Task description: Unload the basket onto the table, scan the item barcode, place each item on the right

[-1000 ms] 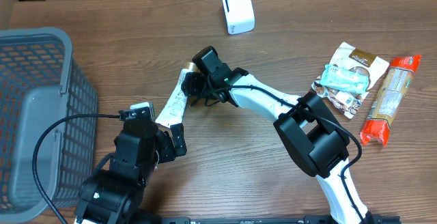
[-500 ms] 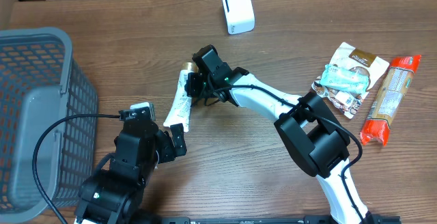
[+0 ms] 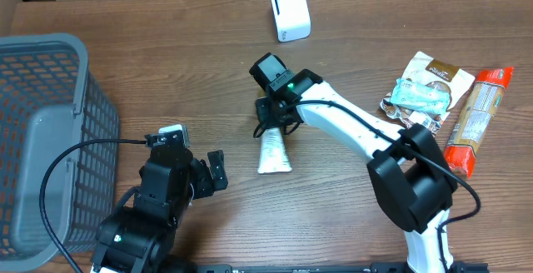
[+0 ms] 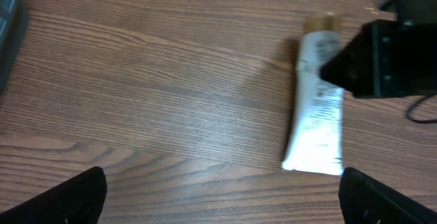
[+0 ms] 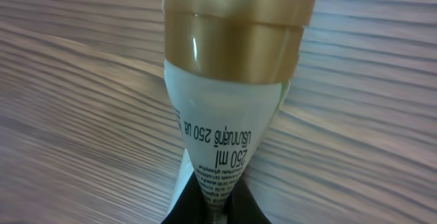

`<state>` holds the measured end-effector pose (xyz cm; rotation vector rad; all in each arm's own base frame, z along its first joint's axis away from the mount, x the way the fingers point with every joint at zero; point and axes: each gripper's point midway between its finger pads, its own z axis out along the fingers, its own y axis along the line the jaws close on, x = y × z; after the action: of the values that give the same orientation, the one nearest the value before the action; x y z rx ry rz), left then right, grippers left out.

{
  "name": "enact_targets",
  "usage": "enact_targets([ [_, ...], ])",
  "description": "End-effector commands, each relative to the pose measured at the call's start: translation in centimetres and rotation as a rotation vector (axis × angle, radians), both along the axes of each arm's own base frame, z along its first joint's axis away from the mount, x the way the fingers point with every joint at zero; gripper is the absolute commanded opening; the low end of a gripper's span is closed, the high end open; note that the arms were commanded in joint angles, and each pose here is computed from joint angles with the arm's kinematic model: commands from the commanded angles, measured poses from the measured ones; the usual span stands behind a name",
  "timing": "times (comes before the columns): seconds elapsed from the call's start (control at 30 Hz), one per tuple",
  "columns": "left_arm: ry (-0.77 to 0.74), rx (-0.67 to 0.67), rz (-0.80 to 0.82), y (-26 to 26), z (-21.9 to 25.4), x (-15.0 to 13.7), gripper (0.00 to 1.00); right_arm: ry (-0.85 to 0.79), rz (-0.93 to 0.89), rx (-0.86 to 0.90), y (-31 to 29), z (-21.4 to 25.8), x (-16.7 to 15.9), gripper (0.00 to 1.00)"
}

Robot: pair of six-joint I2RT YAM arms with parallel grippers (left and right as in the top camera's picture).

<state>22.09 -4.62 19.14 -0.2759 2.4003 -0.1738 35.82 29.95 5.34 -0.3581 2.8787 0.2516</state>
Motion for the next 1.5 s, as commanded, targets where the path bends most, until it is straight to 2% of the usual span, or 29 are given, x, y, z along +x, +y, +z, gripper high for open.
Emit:
enact_targets([
  [0.0, -0.005, -0.003, 0.021, 0.2, 0.1, 0.1, 1.0, -0.082, -0.001, -0.063, -1.5, 1.7, 1.0, 0.04],
  [0.1, -0.005, -0.003, 0.021, 0.2, 0.1, 0.1, 1.0, -0.022, 0.018, -0.04, -0.7, 0.2, 0.2, 0.04],
  [0.13, -0.005, -0.003, 0.021, 0.2, 0.1, 0.1, 0.99, 0.0, 0.024, -0.029, -0.5, -0.4, 0.0, 0.08],
  [0.2, -0.005, -0.003, 0.021, 0.2, 0.1, 0.1, 1.0, 0.036, 0.035, -0.012, 0.0, -1.2, -0.5, 0.27],
  [0.27, -0.005, -0.003, 0.021, 0.2, 0.1, 0.1, 1.0, 0.056, 0.039, -0.01, 0.0, -1.5, -0.9, 0.34],
  [0.4, -0.005, -0.003, 0.021, 0.2, 0.1, 0.1, 1.0, 0.052, 0.047, -0.012, -0.3, -0.7, -0.7, 0.31],
  [0.57, -0.005, -0.003, 0.021, 0.2, 0.1, 0.1, 1.0, 0.035, 0.023, -0.005, -1.9, 3.0, 0.6, 0.3],
  [0.6, -0.005, -0.003, 0.021, 0.2, 0.1, 0.1, 1.0, 0.033, 0.014, -0.002, -2.2, 3.8, 0.8, 0.32],
  [0.7, -0.005, -0.003, 0.021, 0.2, 0.1, 0.1, 1.0, 0.053, -0.001, -0.002, -3.1, 5.2, 0.6, 0.46],
  [0.73, -0.005, -0.003, 0.021, 0.2, 0.1, 0.1, 1.0, 0.07, -0.003, -0.009, -3.4, 5.2, 0.2, 0.47],
  [0.77, -0.005, -0.003, 0.021, 0.2, 0.1, 0.1, 0.99, 0.098, -0.003, -0.015, -3.7, 5.0, -0.4, 0.47],
  [0.87, -0.005, -0.003, 0.021, 0.2, 0.1, 0.1, 1.0, 0.169, 0.002, -0.023, -4.0, 4.0, -1.8, 0.36],
  [1.03, -0.005, -0.003, 0.021, 0.2, 0.1, 0.1, 1.0, 0.194, 0.011, -0.036, -4.1, 1.8, -2.8, 0.05],
  [1.27, -0.005, -0.003, 0.021, 0.2, 0.1, 0.1, 1.0, 0.201, -0.039, -0.024, -4.0, -1.2, -3.4, 0.04],
  [1.47, -0.005, -0.003, 0.021, 0.2, 0.1, 0.1, 1.0, 0.205, -0.034, -0.021, -3.9, -1.1, -3.6, 0.04],
])
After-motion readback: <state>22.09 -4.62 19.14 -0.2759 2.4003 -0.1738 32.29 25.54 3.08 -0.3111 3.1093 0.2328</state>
